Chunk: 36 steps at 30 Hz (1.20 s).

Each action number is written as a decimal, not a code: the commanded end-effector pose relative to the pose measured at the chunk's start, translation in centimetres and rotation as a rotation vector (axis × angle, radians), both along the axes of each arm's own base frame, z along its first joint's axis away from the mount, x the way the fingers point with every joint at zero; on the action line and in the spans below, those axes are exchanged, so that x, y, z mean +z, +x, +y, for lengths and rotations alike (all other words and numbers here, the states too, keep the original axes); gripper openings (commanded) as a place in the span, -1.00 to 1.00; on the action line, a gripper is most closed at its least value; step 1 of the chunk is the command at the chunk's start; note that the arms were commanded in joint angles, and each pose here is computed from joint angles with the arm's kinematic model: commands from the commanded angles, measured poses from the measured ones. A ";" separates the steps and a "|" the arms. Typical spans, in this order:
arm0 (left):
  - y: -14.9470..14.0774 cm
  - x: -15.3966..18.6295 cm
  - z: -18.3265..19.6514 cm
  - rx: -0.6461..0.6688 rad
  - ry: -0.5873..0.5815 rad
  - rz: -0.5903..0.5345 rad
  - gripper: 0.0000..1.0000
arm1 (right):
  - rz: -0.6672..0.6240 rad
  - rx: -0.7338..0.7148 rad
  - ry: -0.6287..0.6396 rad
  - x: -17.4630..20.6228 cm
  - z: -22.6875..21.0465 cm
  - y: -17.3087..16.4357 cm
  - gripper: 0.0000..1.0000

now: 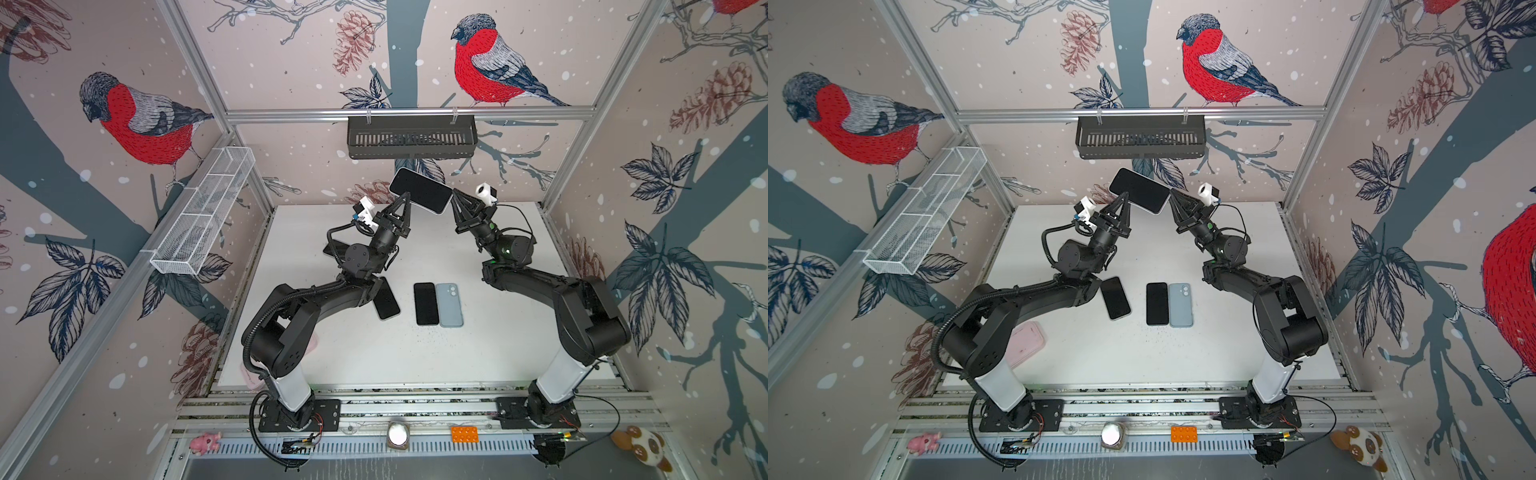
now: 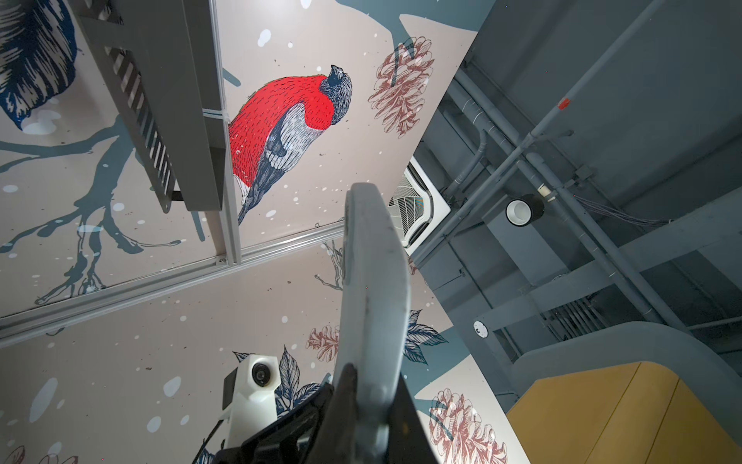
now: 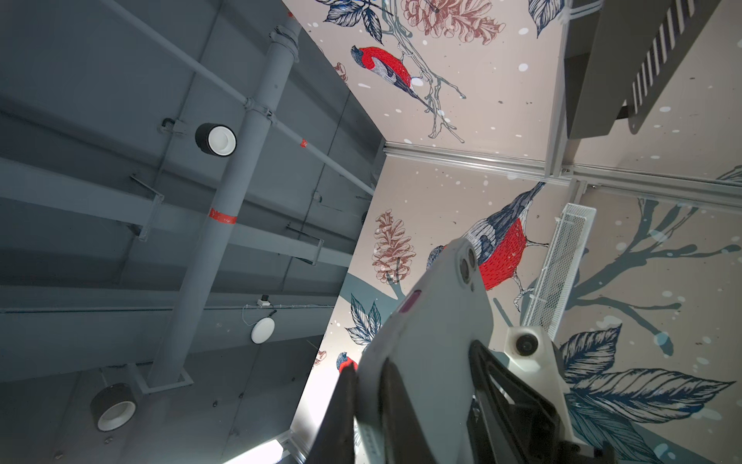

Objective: Take the phone out of the phone case
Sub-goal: Remove the phone case from the phone.

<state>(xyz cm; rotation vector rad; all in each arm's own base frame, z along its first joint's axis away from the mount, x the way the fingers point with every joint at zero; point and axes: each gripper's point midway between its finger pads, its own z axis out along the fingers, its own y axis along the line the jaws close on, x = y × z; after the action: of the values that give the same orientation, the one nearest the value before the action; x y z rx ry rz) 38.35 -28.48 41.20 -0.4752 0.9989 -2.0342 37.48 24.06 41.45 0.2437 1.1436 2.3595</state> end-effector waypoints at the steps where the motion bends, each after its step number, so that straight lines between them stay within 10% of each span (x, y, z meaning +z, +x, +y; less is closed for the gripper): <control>1: -4.1 4.1 -0.1 -0.131 -0.068 -0.201 -1.00 | -0.194 0.048 0.075 2.7 -0.6 -3.7 -0.71; 36: -3.6 5.7 0.4 -0.106 -0.193 -0.264 -1.00 | -0.139 0.114 0.192 3.9 1.3 -1.7 -0.65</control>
<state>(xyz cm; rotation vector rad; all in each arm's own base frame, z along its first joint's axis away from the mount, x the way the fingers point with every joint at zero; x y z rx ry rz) 40.64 -28.19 41.93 -0.5467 0.8879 -2.0365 40.57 25.28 43.63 0.3421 0.9715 2.4360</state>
